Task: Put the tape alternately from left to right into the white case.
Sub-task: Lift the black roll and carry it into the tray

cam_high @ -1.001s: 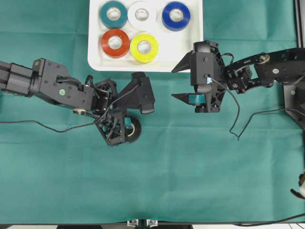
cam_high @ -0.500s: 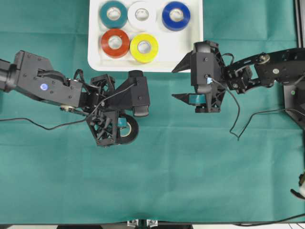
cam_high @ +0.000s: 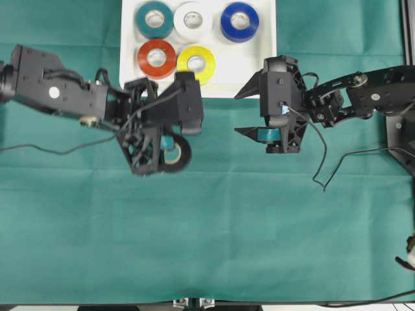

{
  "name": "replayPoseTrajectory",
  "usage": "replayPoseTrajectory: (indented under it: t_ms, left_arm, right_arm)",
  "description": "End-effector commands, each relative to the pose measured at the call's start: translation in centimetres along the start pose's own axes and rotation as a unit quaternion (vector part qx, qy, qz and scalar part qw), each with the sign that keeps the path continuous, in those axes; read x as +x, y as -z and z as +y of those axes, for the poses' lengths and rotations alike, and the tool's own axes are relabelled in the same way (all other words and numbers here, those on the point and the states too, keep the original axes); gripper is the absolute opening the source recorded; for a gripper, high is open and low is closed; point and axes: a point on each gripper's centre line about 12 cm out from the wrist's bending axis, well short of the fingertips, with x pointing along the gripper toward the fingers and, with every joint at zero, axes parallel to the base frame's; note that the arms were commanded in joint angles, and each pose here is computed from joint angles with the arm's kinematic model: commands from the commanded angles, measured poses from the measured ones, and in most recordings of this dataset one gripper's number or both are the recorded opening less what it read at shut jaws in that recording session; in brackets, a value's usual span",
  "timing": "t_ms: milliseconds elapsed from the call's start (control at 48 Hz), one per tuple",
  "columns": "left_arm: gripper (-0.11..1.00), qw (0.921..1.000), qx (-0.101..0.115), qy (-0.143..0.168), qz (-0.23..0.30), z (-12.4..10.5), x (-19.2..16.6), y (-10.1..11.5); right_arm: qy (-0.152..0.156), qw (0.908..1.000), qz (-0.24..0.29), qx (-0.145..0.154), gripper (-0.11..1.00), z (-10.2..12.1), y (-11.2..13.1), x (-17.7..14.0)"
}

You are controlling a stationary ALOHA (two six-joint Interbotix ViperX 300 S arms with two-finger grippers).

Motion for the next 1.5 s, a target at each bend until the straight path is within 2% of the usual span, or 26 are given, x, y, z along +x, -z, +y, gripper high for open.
replayPoseTrajectory:
  t_ms: [0, 438, 709, 1001, 1272, 1480]
  left_arm:
    - [-0.04, 0.9993, -0.005, -0.006, -0.036, 1.5, -1.7, -1.9]
    - [-0.04, 0.9965, 0.003, -0.057, -0.061, 8.7, -2.5, -3.6]
    - [-0.04, 0.9946, -0.008, -0.080, -0.066, 12.1, -2.5, -4.4]
    - [-0.04, 0.9944, 0.008, -0.084, -0.064, 12.9, -1.4, -5.3]
    - [-0.04, 0.9933, 0.016, -0.086, -0.075, 13.3, -0.1, -7.3]
    - [-0.04, 0.9917, 0.039, -0.088, -0.085, 13.5, 0.8, -8.9]
  right_arm:
    - [-0.004, 0.9999, -0.010, -0.001, 0.82, 0.2, -0.6, -0.2]
    - [-0.005, 0.9999, -0.012, 0.000, 0.82, 0.2, -0.7, -0.2]
    - [-0.005, 0.9999, -0.011, 0.000, 0.82, 0.2, -0.6, -0.2]
    - [-0.005, 0.9999, -0.010, 0.000, 0.82, 0.2, -0.5, -0.2]
    - [-0.005, 0.9999, -0.010, 0.000, 0.82, 0.2, -0.5, -0.2]
    - [-0.005, 0.9999, -0.010, -0.001, 0.82, 0.2, -0.5, -0.2]
